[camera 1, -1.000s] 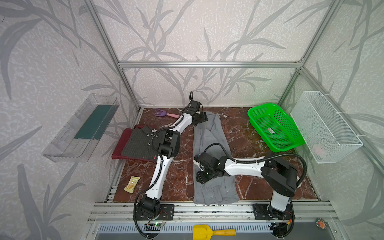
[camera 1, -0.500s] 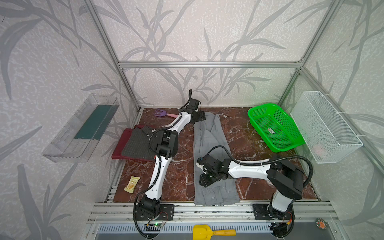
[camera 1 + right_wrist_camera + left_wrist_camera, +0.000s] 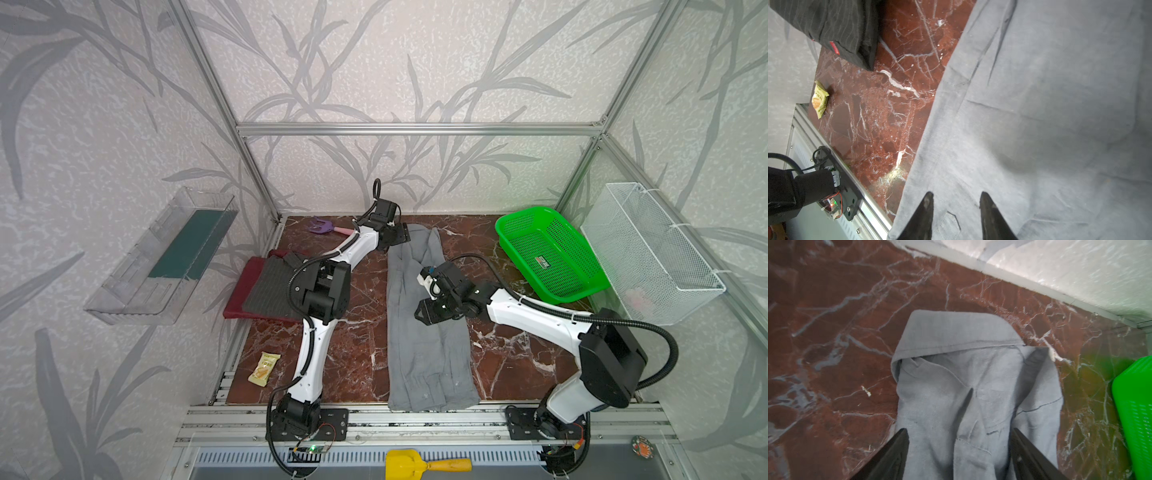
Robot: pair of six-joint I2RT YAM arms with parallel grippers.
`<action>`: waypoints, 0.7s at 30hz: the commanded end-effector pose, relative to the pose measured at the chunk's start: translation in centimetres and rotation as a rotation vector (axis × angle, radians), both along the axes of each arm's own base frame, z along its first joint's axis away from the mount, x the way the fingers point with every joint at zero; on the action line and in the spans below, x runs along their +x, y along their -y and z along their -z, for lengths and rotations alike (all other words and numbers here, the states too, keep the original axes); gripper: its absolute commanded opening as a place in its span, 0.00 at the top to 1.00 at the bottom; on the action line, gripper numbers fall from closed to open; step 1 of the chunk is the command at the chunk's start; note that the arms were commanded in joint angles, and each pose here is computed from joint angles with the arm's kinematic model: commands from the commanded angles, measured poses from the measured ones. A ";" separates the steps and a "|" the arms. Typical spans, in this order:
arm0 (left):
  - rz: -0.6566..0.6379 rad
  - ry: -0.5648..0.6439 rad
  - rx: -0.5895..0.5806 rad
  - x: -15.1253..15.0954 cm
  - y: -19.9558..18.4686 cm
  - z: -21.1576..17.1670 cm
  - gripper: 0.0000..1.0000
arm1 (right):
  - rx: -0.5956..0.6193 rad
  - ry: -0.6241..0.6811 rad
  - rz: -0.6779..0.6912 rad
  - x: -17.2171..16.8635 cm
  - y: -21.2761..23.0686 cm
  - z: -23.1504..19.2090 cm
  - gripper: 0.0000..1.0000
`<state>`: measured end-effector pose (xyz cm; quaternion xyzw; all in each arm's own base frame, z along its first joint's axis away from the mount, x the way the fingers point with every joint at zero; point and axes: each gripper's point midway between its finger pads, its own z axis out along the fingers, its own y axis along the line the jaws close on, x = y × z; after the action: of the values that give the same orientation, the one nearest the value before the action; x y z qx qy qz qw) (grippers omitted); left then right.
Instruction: Fold and stack the long sleeve shirts
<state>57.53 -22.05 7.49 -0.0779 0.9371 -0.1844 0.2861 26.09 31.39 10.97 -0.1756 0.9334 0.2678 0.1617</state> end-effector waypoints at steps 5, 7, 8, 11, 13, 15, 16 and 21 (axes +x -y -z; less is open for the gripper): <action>-0.020 -0.090 0.037 -0.3 -0.3 4.4 0.23 | -0.061 -0.113 0.000 -1.0 1.1 5.3 0.62; -0.026 -0.095 0.048 -0.2 -0.7 4.9 0.23 | -0.087 -0.144 0.008 -1.4 1.6 7.1 0.62; -0.024 -0.097 0.051 -0.2 -0.8 5.2 0.23 | -0.090 -0.151 0.014 -1.5 1.8 7.6 0.62; -0.019 -0.093 0.064 0.2 -1.1 5.5 0.23 | -0.102 -0.170 0.029 -1.8 2.6 8.6 0.62; -0.012 -0.087 0.069 0.5 -1.1 5.5 0.23 | -0.106 -0.183 0.044 -2.0 3.2 9.1 0.62; 0.011 -0.063 0.064 1.1 -0.7 5.2 0.23 | -0.092 -0.182 0.057 -1.5 3.7 8.5 0.62; 0.020 -0.053 0.057 1.4 -0.5 4.8 0.23 | -0.090 -0.179 0.067 -1.1 4.0 8.2 0.62; 0.072 0.075 0.011 2.9 0.7 -0.2 0.23 | -0.038 -0.058 0.121 3.3 5.3 2.5 0.62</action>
<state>59.37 -22.34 4.41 -0.0613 0.9414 -0.1772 0.2803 26.80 26.39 4.57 -0.1124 0.9598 0.2371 0.0996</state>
